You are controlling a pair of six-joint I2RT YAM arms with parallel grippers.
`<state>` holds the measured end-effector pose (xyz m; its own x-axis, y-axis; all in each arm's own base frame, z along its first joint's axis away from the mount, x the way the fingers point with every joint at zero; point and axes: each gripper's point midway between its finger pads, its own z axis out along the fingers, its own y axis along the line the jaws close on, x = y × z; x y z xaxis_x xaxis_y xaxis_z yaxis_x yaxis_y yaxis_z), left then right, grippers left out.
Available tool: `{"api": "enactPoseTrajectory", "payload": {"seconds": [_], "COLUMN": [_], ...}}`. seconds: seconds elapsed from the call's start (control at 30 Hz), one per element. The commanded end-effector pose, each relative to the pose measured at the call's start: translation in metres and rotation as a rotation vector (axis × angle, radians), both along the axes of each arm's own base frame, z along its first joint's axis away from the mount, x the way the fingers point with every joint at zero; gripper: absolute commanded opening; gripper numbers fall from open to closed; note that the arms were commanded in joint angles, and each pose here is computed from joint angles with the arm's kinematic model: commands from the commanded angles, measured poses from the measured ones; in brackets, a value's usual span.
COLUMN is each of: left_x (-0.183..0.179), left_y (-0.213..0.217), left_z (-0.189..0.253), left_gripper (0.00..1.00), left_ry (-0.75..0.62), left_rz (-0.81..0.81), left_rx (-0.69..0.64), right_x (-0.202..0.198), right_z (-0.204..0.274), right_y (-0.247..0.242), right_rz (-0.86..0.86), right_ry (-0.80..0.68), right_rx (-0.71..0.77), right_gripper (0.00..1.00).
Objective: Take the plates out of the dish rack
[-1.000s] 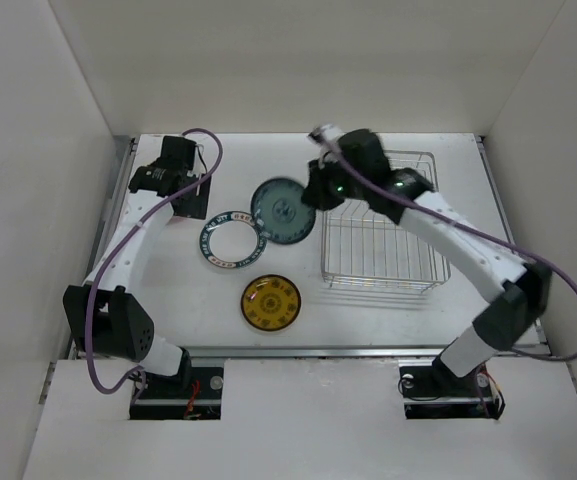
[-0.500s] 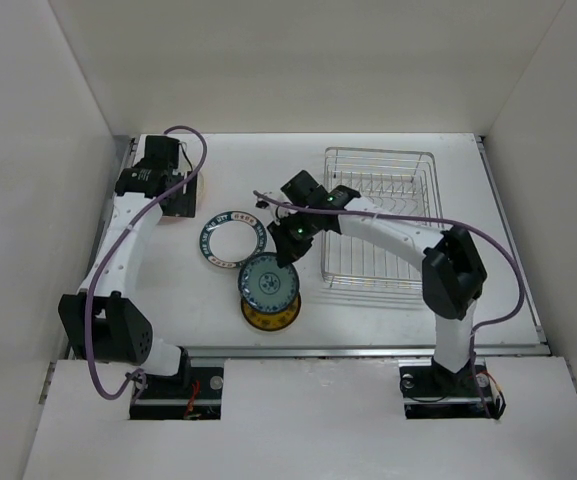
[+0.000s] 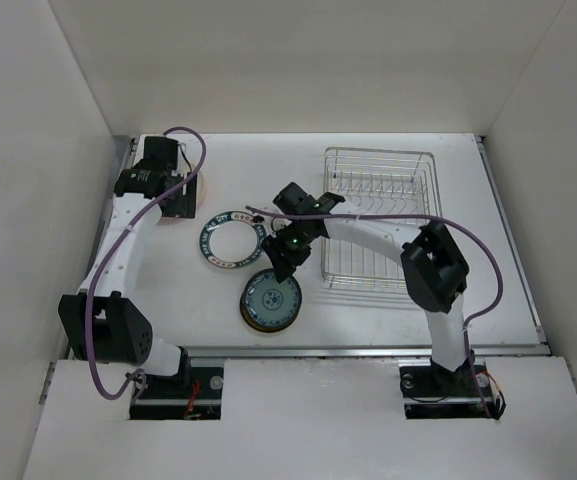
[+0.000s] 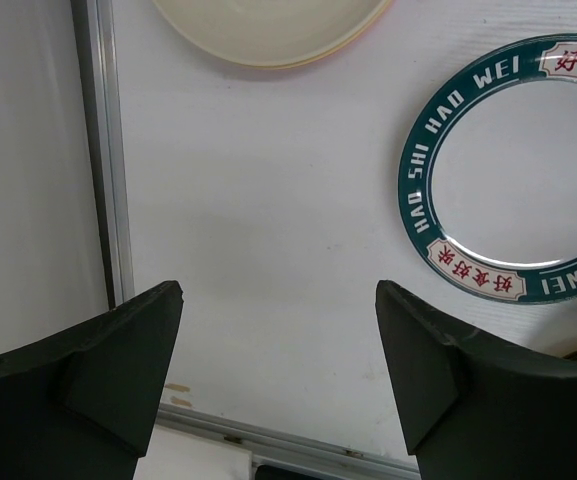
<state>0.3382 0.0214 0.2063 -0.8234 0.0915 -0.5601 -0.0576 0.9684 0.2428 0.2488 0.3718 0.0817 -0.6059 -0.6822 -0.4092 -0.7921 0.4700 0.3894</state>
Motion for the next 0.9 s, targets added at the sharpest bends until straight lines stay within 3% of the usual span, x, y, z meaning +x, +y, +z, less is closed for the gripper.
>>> {"api": "enactPoseTrajectory", "payload": {"seconds": [0.0,0.37,0.47,0.53,0.63,0.7,0.77,0.87], "left_x": [-0.005,-0.005,-0.005,-0.005,-0.005,-0.008,-0.008,-0.013], "left_y": [0.000,0.000,0.000,0.000,0.004,0.018,0.032,0.067], "left_z": [0.009,0.009,0.009,0.009,0.015,0.020,0.021,0.027], "left_gripper": [0.75,0.75,0.75,0.75,0.75,0.75,0.87,0.96], "left_ry": [-0.032,-0.032,-0.032,-0.032,-0.051,-0.062,-0.079,-0.110], "left_rz": [0.009,0.009,0.009,0.009,0.023,0.066,0.139,0.285], "left_rx": [-0.017,-0.017,-0.017,-0.017,-0.011,0.019,0.060,0.145], "right_x": [0.007,-0.004,0.000,0.011,0.036,0.065,0.088,0.120], "right_z": [0.015,0.016,0.038,0.081,0.140,0.183,0.198,0.214], "right_y": [0.007,0.018,0.018,0.027,0.015,-0.012,-0.048,-0.130], "right_rz": [0.008,0.038,0.005,-0.057,-0.218,-0.443,-0.683,-1.022], "right_ry": [-0.070,-0.115,-0.152,-0.229,-0.409,-0.554,-0.604,-0.702], "right_rx": [0.000,-0.036,-0.008,0.080,0.141,0.158,0.138,0.040], "right_gripper": [0.53,0.53,0.53,0.53,0.54,0.60,0.71,0.79]}}
